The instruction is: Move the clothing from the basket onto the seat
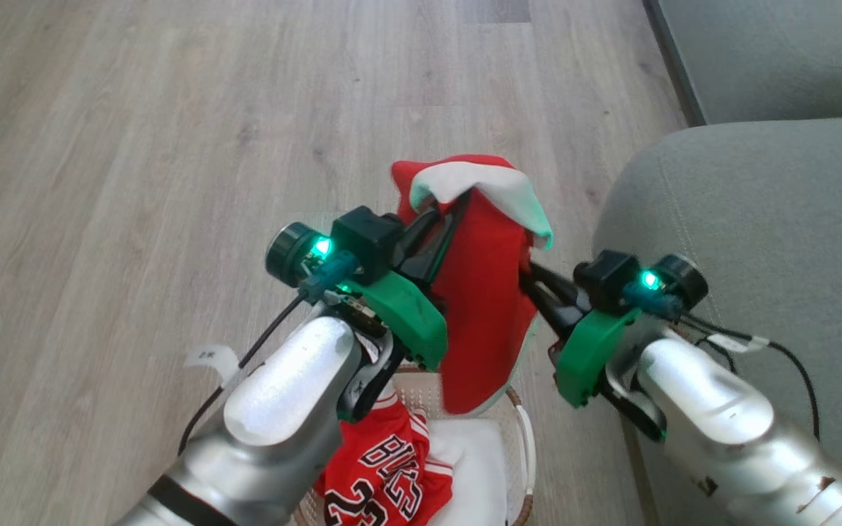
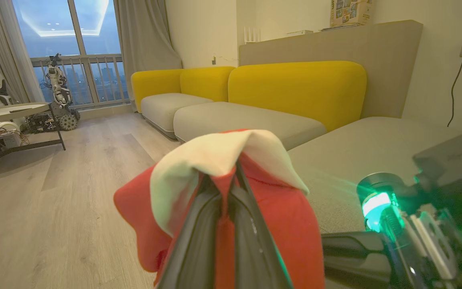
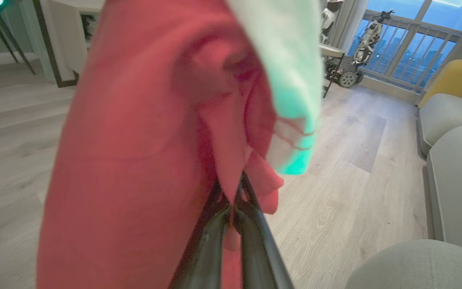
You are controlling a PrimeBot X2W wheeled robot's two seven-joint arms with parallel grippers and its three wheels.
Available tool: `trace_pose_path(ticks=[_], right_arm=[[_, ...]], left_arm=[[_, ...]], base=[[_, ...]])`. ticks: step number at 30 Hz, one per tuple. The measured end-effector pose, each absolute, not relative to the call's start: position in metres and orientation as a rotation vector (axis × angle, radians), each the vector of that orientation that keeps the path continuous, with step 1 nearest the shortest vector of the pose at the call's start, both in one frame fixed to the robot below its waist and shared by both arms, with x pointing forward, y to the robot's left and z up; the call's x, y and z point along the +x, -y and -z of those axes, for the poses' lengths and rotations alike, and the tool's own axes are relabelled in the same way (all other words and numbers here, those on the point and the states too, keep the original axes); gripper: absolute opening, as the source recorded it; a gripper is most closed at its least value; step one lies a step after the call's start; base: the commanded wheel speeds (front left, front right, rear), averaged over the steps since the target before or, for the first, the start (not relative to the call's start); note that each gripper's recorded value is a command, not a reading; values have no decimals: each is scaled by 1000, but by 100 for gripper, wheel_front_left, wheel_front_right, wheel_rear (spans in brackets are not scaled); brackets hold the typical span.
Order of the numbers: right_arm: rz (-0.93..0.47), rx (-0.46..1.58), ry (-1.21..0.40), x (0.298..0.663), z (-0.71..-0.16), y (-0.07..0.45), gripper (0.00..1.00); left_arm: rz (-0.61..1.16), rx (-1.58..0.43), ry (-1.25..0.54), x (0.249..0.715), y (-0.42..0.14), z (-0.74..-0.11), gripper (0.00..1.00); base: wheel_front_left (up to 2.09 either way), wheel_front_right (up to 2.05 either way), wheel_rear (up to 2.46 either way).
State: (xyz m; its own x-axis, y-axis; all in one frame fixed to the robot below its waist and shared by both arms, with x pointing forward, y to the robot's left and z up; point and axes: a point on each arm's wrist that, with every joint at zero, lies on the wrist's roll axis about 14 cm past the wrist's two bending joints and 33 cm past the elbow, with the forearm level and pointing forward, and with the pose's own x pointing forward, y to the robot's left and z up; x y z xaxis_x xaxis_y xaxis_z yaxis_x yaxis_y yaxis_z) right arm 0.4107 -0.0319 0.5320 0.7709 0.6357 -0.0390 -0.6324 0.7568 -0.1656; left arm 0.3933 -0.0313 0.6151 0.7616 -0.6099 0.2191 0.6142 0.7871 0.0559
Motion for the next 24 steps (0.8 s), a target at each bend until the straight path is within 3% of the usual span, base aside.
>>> trace_pose_path(ticks=[2,3,4,6,7,16,24], right_arm=[[-665,-150,46,414,-542,38,0],[-651,-139,59,416,-547,42,0],[-635,-127,72,418,-552,46,0],[-598,-103,101,421,-563,56,0],[-578,-94,114,423,-568,62,0],[-370,-72,213,431,-604,133,0],[-152,-108,259,413,-621,219,0]], left_arm=[[657,-23,224,396,30,-613,0],[653,-25,221,398,30,-611,7],[652,-28,219,398,31,-610,41],[652,-34,203,400,31,-605,95],[648,-37,198,400,31,-602,100],[693,-49,138,398,49,-577,100],[827,-66,90,382,93,-559,100]], base=[[0,0,0],[0,0,0],[0,0,0],[0,0,0],[0,0,0],[0,0,0],[0,0,0]])
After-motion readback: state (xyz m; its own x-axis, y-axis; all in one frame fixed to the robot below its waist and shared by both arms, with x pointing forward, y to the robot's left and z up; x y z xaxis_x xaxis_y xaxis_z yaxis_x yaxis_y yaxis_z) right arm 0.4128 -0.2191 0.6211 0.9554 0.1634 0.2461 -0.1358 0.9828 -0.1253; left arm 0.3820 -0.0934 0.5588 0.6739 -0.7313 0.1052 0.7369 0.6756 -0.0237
